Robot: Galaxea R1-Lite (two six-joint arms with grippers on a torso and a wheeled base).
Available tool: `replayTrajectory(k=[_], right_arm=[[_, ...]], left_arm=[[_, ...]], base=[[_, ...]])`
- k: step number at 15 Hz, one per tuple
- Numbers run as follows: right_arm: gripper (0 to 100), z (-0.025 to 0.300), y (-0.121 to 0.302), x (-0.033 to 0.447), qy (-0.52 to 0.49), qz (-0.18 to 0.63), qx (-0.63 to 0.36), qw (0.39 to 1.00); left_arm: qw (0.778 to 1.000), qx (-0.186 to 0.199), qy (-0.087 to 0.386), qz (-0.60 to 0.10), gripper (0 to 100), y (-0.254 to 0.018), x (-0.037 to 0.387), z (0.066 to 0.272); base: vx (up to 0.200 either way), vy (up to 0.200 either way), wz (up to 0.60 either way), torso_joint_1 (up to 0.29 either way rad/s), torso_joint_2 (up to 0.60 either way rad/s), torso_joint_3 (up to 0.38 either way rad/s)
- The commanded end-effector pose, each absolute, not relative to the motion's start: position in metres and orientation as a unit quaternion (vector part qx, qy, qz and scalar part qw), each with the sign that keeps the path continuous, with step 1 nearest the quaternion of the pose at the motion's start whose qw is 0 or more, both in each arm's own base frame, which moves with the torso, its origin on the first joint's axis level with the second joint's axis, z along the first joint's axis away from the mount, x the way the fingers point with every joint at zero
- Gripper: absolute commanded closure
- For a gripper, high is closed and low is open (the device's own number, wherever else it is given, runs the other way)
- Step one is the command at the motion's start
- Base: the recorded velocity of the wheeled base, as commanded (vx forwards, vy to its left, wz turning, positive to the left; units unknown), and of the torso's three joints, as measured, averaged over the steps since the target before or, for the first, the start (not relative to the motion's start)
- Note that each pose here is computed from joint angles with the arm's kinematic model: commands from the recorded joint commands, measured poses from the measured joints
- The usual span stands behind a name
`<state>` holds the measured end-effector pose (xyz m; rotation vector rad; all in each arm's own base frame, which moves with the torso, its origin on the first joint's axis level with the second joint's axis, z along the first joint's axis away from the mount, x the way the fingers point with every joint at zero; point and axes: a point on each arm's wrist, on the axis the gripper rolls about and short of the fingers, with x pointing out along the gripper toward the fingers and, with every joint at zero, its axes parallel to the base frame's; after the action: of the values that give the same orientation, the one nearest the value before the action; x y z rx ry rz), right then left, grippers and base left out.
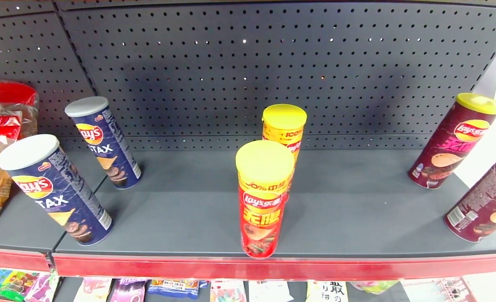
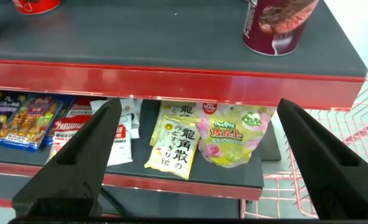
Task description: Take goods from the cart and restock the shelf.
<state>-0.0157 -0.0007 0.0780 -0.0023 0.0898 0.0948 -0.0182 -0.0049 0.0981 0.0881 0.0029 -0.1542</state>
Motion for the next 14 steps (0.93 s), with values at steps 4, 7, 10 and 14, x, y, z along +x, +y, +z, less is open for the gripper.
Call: replayTrajectory(k=[4, 7, 10, 14], right_arm=[[0, 0.078, -0.001, -0.015, 0.046, 0.048, -0.001, 0.998], [0, 0.078, -0.001, -0.015, 0.046, 0.048, -0.002, 0.998], [0, 0.078, -0.001, -0.015, 0.046, 0.048, -0.003, 0.998], [0, 0.078, -0.001, -0.015, 0.046, 0.048, -0.003, 0.998]], left_arm=[[0.967, 0.05, 0.072, -0.238, 0, -0.011, 0.045, 0.195], [0.939, 0.068, 0.118, -0.316, 0, -0.022, 0.075, 0.189], [0.92, 0.072, 0.137, -0.359, 0, -0.039, 0.11, 0.184], [0.899, 0.083, 0.158, -0.401, 0, -0.071, 0.152, 0.168]], base=[[0.0, 0.0, 0.0, 0.0, 0.0, 0.0], [0.0, 0.0, 0.0, 0.0, 0.0, 0.0], [0.0, 0.0, 0.0, 0.0, 0.0, 0.0], [0.0, 0.0, 0.0, 0.0, 0.0, 0.0]])
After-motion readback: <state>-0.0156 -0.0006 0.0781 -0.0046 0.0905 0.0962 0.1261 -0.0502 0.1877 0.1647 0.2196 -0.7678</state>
